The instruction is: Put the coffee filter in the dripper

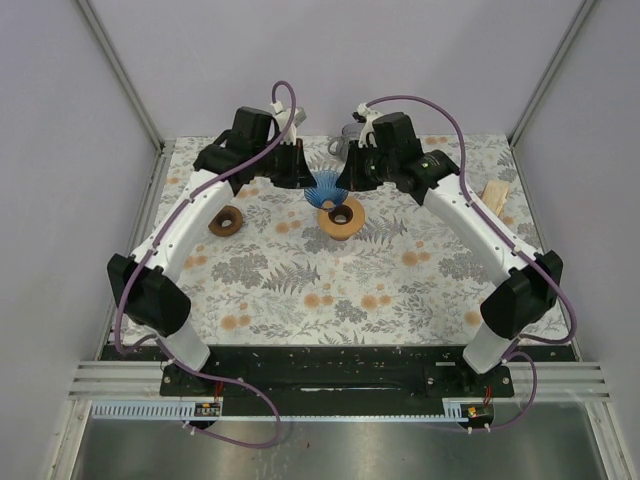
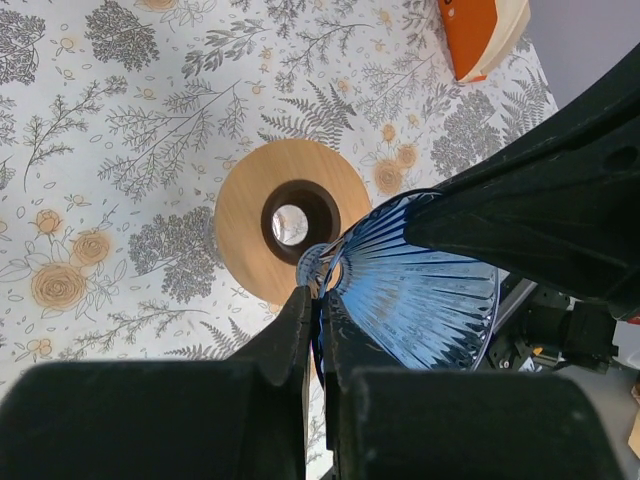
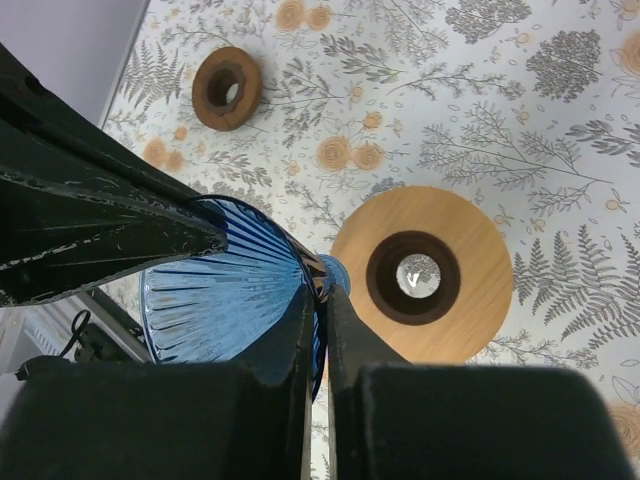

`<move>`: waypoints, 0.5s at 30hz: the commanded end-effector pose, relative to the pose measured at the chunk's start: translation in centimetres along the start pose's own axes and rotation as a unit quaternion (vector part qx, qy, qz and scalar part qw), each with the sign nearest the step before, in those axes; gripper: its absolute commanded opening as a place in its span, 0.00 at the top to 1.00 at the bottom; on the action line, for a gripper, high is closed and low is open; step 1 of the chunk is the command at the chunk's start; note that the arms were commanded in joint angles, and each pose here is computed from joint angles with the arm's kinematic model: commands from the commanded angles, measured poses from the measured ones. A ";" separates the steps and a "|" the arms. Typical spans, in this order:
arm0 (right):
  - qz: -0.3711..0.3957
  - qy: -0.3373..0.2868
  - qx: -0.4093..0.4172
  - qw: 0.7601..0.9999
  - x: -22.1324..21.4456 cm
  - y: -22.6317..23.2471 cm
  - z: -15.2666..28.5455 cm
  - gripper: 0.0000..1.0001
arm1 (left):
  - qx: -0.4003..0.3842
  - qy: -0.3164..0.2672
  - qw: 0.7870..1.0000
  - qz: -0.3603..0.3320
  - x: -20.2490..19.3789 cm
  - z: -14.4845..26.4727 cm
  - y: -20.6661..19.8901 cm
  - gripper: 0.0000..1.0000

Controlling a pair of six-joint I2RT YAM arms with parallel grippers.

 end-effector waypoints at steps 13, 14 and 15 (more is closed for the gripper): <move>-0.017 0.025 -0.077 0.997 -0.6 -6.0 -1.4 1.00 | 0.010 -0.010 1.000 -0.014 1.3 -4.9 -0.4 1.00; -0.019 0.026 -0.080 0.996 -0.8 -6.1 -1.4 1.00 | 0.011 -0.007 1.000 -0.014 1.1 -5.0 -0.4 1.00; -0.019 0.028 -0.082 0.996 -1.0 -6.3 -1.4 1.00 | 0.009 -0.005 1.000 -0.017 1.0 -5.2 -0.5 1.00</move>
Point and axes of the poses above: each gripper's point midway between its finger pads, its own z axis back along the fingers, its own y axis along the line the jaws close on, x = y × z, the point moved 6 cm from there along z, back along the fingers, and after that the axes turned 13 degrees about z, right-handed, at the moved point
